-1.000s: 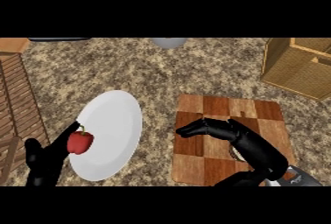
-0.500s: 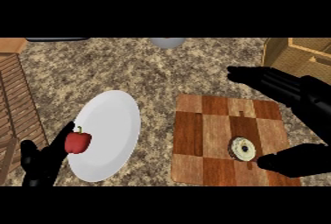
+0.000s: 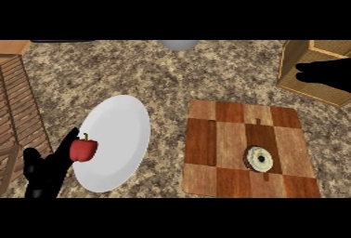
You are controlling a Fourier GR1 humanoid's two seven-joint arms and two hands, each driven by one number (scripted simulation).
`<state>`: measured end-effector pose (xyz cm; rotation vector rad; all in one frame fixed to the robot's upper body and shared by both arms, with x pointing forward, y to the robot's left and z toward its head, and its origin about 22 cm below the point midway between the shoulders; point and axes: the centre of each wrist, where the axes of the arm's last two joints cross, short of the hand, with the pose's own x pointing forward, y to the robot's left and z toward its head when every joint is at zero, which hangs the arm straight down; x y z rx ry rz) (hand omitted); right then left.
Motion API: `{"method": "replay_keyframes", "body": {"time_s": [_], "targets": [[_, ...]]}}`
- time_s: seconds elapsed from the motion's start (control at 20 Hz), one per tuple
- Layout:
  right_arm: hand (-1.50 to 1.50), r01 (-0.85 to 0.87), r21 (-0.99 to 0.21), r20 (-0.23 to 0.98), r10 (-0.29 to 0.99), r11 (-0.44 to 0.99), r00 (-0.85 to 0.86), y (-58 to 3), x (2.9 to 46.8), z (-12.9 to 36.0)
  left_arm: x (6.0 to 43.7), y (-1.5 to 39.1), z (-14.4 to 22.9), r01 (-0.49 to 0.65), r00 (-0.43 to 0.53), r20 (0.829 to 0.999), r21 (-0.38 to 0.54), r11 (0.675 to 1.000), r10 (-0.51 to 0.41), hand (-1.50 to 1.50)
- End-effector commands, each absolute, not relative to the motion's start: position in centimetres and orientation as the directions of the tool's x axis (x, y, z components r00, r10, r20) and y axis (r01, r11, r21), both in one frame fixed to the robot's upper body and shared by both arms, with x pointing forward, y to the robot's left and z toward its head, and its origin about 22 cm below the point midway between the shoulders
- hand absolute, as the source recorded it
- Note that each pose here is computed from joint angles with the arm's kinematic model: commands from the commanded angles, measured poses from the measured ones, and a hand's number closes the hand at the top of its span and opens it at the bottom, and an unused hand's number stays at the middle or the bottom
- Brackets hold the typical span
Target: Pick the cupcake from the cutting board and place it in the basket
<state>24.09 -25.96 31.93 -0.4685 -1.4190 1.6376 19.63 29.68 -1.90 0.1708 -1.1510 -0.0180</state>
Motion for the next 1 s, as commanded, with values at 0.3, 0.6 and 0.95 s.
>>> {"method": "replay_keyframes", "body": {"time_s": [0.3, 0.6, 0.95], "targets": [[-1.5, -0.456, -0.885, 0.187, 0.83, -0.09, -0.525, -27.7, 22.9, 35.7, 18.6, 29.8, -5.7, -0.055, 0.527, 0.846, 0.134, 0.989, -0.086, 0.0], [-1.5, -0.481, -0.876, 0.25, 0.829, -0.026, -0.501, -28.2, 23.5, 32.6, 18.2, 30.2, -4.9, -0.053, 0.534, 0.842, 0.129, 0.99, -0.081, 0.0], [-1.5, -0.479, -0.877, 0.293, 0.813, 0.02, -0.503, -26.4, 23.6, 28.2, 18.0, 29.5, -5.7, -0.039, 0.526, 0.846, 0.129, 0.991, -0.09, 0.0]]}}
